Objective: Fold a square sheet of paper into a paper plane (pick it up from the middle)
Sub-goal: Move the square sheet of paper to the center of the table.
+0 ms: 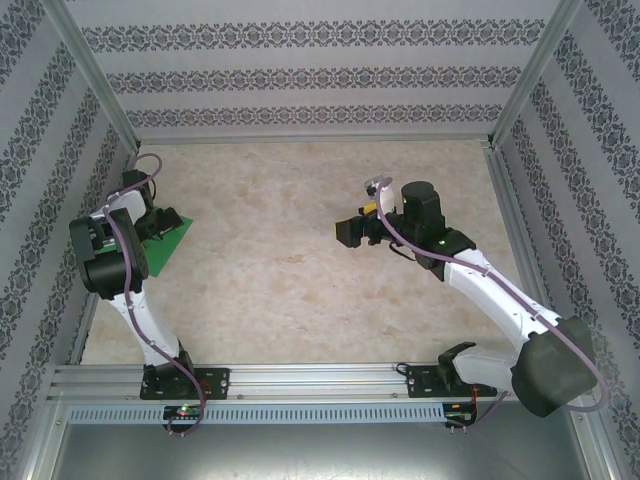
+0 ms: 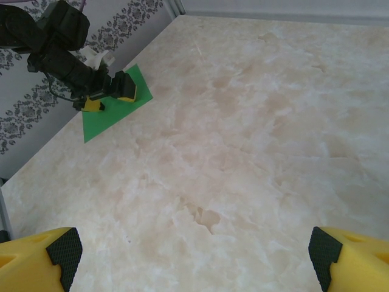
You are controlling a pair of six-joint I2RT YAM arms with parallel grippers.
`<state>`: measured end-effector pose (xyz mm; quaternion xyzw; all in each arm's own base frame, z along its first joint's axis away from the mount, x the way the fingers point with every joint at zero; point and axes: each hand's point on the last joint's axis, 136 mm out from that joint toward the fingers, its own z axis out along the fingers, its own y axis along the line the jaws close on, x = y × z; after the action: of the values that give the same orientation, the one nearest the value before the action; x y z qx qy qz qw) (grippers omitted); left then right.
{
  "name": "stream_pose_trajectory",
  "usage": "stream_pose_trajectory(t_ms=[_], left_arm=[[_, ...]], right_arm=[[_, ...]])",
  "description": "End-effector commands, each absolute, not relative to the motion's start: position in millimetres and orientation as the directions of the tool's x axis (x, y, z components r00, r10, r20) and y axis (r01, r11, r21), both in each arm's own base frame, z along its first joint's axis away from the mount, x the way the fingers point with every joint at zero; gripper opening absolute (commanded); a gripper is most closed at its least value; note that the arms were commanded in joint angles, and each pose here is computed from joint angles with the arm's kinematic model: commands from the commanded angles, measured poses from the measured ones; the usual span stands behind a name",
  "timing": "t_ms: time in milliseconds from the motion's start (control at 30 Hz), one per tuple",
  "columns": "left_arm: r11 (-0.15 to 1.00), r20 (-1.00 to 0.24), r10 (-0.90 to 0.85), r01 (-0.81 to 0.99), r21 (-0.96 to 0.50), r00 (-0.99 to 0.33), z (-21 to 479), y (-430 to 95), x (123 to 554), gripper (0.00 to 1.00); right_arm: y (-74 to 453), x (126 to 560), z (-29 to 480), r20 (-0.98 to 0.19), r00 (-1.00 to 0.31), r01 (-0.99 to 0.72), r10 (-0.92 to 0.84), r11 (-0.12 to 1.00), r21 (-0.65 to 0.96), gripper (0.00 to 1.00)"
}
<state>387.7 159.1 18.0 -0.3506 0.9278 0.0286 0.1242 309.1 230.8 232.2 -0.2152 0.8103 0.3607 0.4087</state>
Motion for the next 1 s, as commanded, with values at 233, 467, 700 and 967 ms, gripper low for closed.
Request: stream_pose_trajectory(t_ms=[233,467,700,967], left_arm=[[0.785,-0.123,-0.620,-0.613,-0.091,-0.775,4.7,110.9,373.4,0.98],[0.813,-0.094,-0.582,-0.573,-0.105,-0.808,-2.8,79.0,366.2,0.98],[0.871,-0.104,-0.490,-0.483,-0.086,-0.865,5.7,37.3,368.4,0.98],[0.928,-0.097,-0.370,-0.363,-0.081,-0.924,5.1,-25.1,372.9,0.97]], right_arm=[[233.3,310.2,238.4,-0.818,-0.573,-0.639,-0.057,0.655,0.402,0.98],[228.1,308.3,235.5,-0.820,-0.570,-0.631,-0.052,0.667,0.396,0.98],[223.6,314.2,221.3,-0.796,-0.603,-0.603,-0.050,0.682,0.414,0.98],[220.7,315.3,210.9,-0.755,-0.654,-0.573,-0.053,0.686,0.448,0.98]])
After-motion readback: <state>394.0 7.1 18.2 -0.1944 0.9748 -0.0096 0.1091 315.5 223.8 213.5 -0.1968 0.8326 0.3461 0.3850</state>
